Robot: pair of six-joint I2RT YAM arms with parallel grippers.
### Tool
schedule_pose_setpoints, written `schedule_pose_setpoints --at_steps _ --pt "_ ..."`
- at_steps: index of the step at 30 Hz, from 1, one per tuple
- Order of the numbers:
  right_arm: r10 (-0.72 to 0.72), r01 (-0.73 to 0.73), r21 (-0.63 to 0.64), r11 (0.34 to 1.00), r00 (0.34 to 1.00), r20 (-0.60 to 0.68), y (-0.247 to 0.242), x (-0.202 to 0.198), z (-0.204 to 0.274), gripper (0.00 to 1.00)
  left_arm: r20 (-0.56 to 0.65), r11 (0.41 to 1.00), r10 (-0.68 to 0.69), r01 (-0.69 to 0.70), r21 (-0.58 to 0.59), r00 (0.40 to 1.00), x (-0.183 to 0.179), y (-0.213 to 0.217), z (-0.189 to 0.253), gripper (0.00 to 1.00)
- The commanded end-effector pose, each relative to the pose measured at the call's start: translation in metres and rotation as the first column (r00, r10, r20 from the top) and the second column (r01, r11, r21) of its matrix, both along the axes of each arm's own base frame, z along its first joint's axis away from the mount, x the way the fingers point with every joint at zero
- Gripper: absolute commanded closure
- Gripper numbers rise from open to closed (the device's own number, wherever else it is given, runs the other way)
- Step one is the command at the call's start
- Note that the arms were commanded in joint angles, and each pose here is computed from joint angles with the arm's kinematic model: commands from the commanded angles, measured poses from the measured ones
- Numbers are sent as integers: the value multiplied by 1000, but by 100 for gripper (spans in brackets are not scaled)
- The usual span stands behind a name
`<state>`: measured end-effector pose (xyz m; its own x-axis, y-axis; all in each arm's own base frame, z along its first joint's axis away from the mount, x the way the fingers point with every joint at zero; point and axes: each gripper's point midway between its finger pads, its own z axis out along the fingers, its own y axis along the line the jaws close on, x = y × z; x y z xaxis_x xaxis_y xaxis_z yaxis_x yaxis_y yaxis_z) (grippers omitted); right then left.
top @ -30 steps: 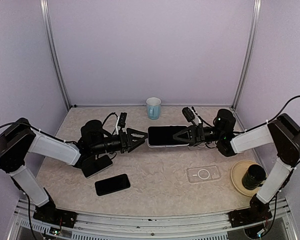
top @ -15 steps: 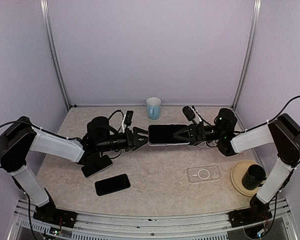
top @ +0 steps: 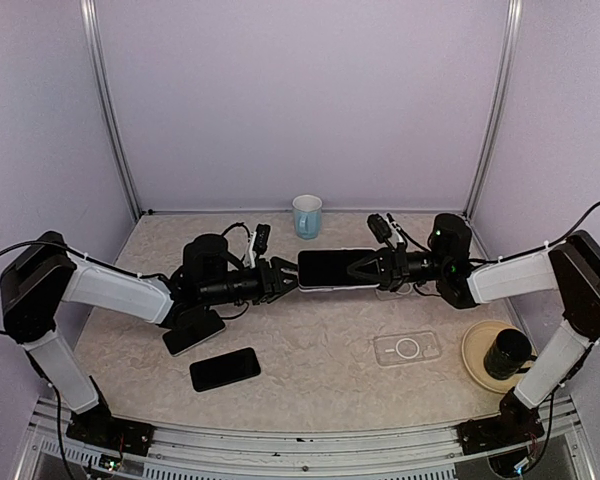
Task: Put the phone into the phone case
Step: Press the corner of the phone case at the bottom corners of the phone case.
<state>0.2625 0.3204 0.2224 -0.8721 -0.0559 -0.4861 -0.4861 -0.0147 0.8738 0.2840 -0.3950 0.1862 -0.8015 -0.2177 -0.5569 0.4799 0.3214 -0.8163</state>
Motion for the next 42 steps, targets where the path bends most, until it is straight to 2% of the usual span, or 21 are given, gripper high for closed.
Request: schedule_pose_setpoints --at_steps 1,14,18,29,33,38,42 --pt "-184 173 110 979 979 91 0 32 46 100 15 991 -133 133 -15 991 -35 -22 -1 47" --pt "-214 218 178 960 976 -40 -12 42 36 100 109 959 -259 269 -87 960 -62 -25 21 47" --pt "-202 214 184 959 976 -82 -12 44 30 100 120 945 -311 320 -63 943 -69 -29 19 48" --pt "-241 258 121 959 961 -134 -11 52 14 100 126 935 -353 352 32 927 -75 -37 7 49" --pt "-230 245 109 963 964 -130 -11 50 10 100 113 948 -318 317 31 941 -68 -32 5 48" --pt "-212 221 82 972 972 -103 -11 42 2 100 94 975 -212 217 -49 973 -47 -5 14 46" --pt "-192 199 74 977 977 -94 -11 36 -3 100 133 980 -173 184 -73 976 -42 9 31 44"
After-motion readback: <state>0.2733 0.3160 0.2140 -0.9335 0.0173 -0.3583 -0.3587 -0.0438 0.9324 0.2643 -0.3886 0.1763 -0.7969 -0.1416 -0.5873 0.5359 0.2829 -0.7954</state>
